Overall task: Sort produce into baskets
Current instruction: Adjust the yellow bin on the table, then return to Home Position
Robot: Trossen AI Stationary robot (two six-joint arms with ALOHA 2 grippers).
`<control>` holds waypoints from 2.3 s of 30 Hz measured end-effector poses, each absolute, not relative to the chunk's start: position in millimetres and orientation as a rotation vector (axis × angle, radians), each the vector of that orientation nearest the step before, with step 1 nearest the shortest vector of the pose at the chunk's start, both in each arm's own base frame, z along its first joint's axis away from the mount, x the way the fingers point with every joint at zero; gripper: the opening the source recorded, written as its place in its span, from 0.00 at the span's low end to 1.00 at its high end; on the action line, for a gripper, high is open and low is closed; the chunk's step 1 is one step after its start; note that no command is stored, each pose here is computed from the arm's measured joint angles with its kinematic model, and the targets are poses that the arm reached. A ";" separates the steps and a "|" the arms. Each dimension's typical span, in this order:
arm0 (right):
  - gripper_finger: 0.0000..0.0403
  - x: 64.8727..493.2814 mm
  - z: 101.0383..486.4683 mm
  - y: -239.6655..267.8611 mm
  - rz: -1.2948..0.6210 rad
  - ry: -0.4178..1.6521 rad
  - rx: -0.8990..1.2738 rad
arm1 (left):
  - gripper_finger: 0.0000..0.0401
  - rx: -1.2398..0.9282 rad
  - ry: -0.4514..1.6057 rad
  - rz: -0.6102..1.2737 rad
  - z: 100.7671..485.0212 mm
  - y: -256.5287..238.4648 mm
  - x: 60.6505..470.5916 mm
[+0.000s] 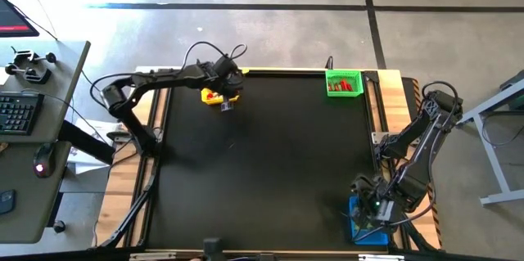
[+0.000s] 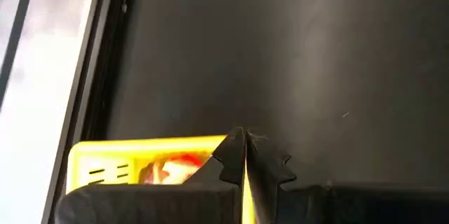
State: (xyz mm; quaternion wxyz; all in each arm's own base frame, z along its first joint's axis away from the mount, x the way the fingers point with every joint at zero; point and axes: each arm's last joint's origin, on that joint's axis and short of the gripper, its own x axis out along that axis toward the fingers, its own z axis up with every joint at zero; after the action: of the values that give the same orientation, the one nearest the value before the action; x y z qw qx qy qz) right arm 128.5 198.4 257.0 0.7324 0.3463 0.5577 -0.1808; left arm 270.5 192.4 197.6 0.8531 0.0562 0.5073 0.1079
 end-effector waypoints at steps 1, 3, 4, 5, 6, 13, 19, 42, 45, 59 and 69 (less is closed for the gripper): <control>0.00 129.3 257.2 197.9 -0.391 1.194 0.738 | 0.00 0.109 1.046 0.222 201.5 191.2 270.0; 0.00 131.1 257.8 196.5 -0.381 1.123 0.690 | 0.00 0.084 1.006 0.212 209.1 188.9 268.5; 0.00 132.4 258.1 195.6 -0.381 1.086 0.670 | 0.00 0.071 0.986 0.203 213.3 187.4 267.4; 0.00 134.1 258.5 194.3 -0.382 1.049 0.647 | 0.00 0.060 0.965 0.193 217.1 184.8 266.2; 0.00 136.0 258.9 193.0 -0.381 1.018 0.623 | 0.00 0.052 0.944 0.182 219.5 181.3 264.3; 0.00 153.6 260.7 179.2 -0.371 0.903 0.417 | 0.00 -0.035 0.919 0.106 200.6 136.6 233.9; 0.00 170.4 261.3 164.5 -0.374 0.895 0.293 | 0.00 -0.058 0.997 0.358 170.1 123.5 200.0; 0.00 209.1 262.9 124.1 -0.382 0.924 0.142 | 0.00 -0.130 0.890 0.701 159.6 158.9 185.7; 0.00 215.8 264.5 120.7 -0.358 0.902 0.120 | 0.00 -0.163 0.890 0.659 159.2 153.7 187.6; 0.00 253.3 242.2 69.5 -0.296 0.818 0.009 | 0.00 -0.026 0.516 0.416 179.7 95.0 209.5; 0.00 272.1 217.4 19.3 -0.203 0.594 -0.013 | 0.00 -0.007 0.203 0.239 191.0 66.1 197.6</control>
State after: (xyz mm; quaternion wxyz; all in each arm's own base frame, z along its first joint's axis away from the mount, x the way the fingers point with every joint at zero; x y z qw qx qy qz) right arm 272.1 19.3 217.4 0.9512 -0.0065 0.2920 -0.0996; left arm 197.6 66.1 191.0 0.9877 -0.0035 0.1011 0.1190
